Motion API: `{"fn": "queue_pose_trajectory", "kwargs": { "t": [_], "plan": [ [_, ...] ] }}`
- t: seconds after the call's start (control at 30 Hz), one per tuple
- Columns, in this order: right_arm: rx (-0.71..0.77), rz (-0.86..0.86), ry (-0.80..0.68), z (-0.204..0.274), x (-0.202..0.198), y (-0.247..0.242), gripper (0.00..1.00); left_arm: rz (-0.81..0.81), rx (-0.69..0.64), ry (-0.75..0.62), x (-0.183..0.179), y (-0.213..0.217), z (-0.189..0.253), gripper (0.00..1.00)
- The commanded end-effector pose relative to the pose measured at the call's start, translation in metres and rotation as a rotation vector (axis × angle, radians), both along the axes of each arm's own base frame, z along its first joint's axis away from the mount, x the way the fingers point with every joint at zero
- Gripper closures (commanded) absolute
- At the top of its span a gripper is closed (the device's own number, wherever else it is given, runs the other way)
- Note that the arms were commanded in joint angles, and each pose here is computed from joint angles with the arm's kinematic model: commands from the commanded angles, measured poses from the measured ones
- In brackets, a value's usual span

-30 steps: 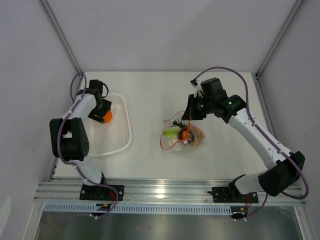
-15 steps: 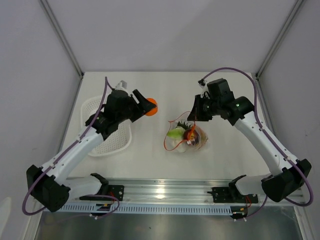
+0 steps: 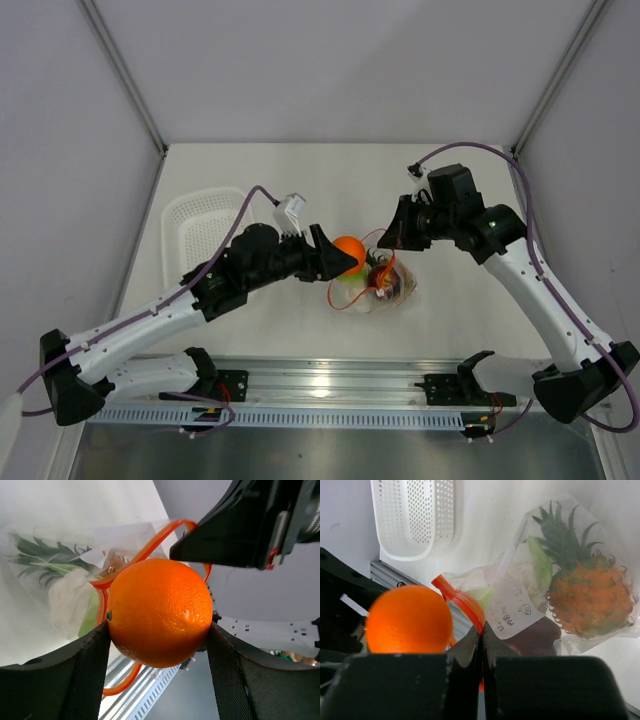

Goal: Place the food in the zip-top bag and seal the zipper
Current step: Place the fake fruit in the zipper food storage bag.

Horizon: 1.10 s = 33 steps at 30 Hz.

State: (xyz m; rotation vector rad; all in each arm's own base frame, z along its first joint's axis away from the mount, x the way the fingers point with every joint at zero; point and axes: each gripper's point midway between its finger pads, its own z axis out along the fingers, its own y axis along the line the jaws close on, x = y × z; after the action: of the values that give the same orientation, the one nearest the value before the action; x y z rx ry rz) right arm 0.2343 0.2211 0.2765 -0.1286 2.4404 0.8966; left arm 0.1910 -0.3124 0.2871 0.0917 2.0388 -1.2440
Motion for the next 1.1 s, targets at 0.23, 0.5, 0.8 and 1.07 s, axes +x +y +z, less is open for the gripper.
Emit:
{"fn": "queue_pose_trajectory", "kwargs": {
  "t": [0.23, 0.5, 0.8, 1.07],
  "plan": [
    [0.143, 0.023, -0.014, 0.023, -0.02, 0.008, 1.0, 0.011, 0.067, -0.033, -0.015, -0.018, -0.017, 0.99],
    [0.17, 0.043, -0.007, 0.026, -0.026, 0.011, 1.0, 0.053, 0.206, 0.029, -0.006, -0.028, -0.04, 0.7],
    [0.162, 0.046, 0.002, 0.02, -0.026, 0.01, 1.0, 0.098, 0.242, 0.006, -0.001, -0.025, -0.032, 0.01],
    [0.17, 0.049, 0.003, 0.02, -0.025, 0.013, 1.0, 0.119, 0.242, -0.053, -0.01, 0.003, -0.012, 0.01]
  ]
}}
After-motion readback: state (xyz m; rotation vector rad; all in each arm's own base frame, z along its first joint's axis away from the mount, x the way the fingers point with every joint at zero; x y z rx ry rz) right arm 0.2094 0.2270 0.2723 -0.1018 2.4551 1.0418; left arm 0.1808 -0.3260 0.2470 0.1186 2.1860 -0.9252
